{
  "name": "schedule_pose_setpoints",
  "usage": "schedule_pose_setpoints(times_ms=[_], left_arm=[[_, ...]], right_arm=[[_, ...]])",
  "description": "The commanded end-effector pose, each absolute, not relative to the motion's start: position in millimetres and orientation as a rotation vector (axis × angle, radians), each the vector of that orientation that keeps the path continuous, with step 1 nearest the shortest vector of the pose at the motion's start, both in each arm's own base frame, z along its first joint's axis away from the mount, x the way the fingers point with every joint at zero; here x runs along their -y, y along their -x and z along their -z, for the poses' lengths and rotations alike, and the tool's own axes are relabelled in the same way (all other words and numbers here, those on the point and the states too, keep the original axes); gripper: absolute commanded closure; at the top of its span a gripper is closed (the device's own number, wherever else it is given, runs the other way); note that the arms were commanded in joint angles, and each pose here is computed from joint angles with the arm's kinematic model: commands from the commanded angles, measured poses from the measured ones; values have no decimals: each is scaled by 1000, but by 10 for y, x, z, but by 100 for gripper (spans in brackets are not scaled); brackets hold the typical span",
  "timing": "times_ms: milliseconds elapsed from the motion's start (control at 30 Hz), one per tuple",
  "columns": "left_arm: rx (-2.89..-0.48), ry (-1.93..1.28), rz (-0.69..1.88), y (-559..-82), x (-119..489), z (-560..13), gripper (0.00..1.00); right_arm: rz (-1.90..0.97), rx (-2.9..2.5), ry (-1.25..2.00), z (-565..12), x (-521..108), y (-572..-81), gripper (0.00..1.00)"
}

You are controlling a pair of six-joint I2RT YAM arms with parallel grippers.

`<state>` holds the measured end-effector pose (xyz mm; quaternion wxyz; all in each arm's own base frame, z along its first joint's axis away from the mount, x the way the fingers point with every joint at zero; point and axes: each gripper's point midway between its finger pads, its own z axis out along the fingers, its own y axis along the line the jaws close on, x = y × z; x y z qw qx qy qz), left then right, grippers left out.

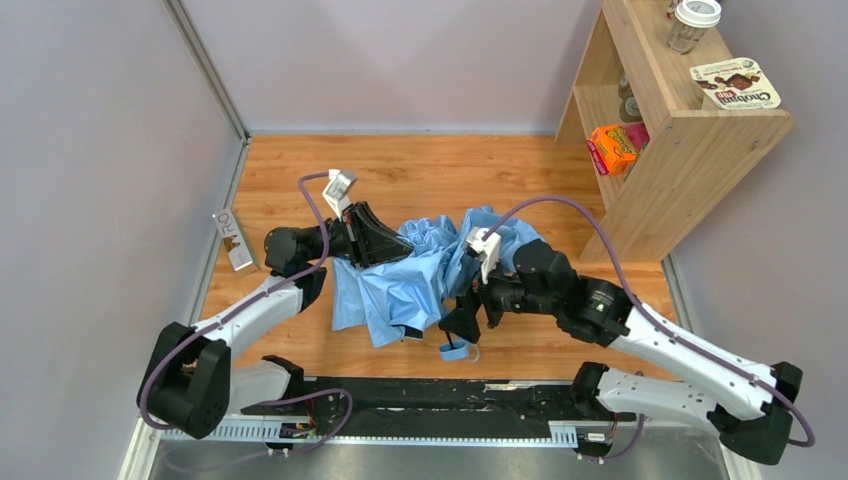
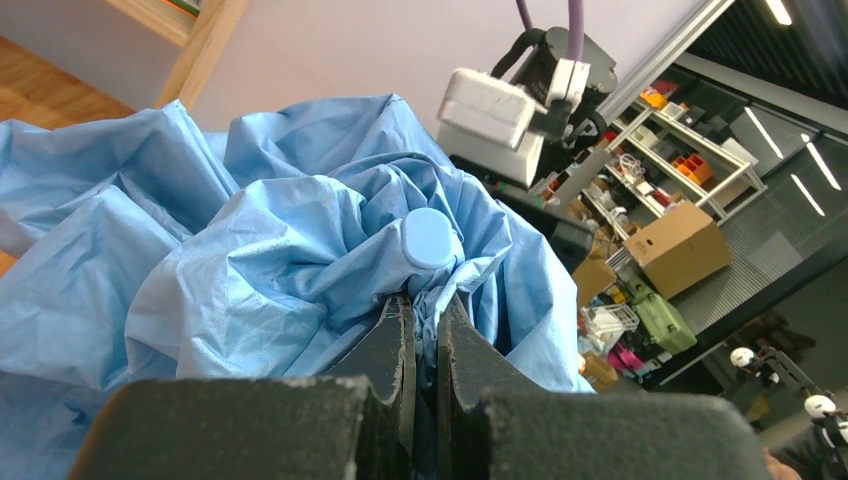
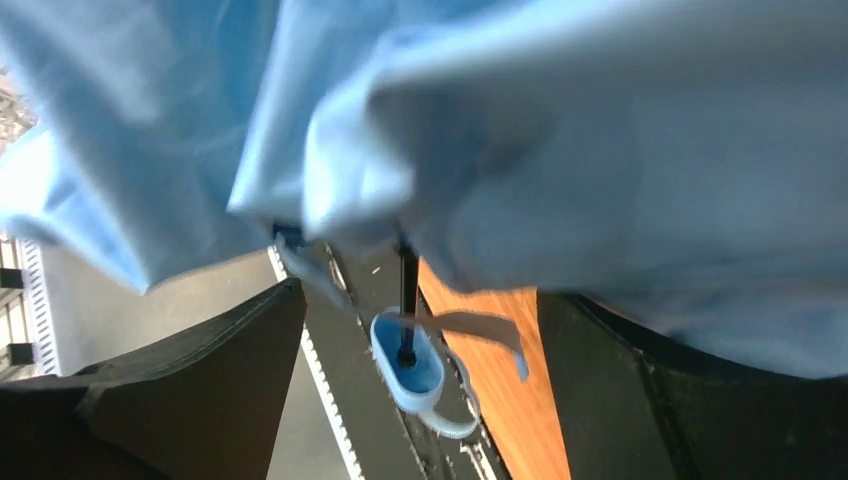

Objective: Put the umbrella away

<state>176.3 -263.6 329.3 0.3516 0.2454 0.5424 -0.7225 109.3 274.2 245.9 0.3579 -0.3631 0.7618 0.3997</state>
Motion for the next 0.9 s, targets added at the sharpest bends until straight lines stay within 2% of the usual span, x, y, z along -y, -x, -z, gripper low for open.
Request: schedule_pose_setpoints(times_ms=[0, 167, 233, 267, 367, 533, 567, 633, 667, 733, 867], left_arm=[[-1306, -650, 1840, -1714, 2587, -3525, 100], [-1459, -565, 1753, -1893, 2575, -3335, 100], [-1535, -558, 1628, -2014, 2554, -3187, 100], [-1647, -522, 1610, -2045, 2549, -3015, 100], [-1680, -542, 1565, -2056, 2535, -2958, 100], [-1770, -489, 1508, -2121, 2503, -2821, 100], [-1749, -484, 1517, -2112, 2503, -2869, 100], [-1734, -472, 1540, -2092, 2505, -2911, 100], [-1735, -464, 1548, -2091, 2504, -2930, 100], [-1736, -445, 1566, -2081, 2508, -2968, 100], [-1750, -362, 1606, -2105, 2509, -2984, 100]], right_arm=[[-1035, -1872, 971, -2541, -3058, -1220, 14], [-881, -1993, 997, -2432, -2950, -1193, 47], [-805, -2034, 981, -2434, -2738, -1185, 60], [-774, -2037, 964, -2462, -2650, -1199, 68], [-698, -2007, 900, -2576, -2482, -1291, 100], [-757, -1941, 882, -2872, -2533, -1284, 100], [-794, -1922, 901, -2880, -2587, -1252, 96], [-887, -1916, 966, -2801, -2729, -1131, 62], [-910, -1911, 970, -2759, -2795, -1129, 55], [-923, -1907, 961, -2656, -2895, -1172, 45], [-867, -1921, 896, -2485, -2999, -1353, 37]])
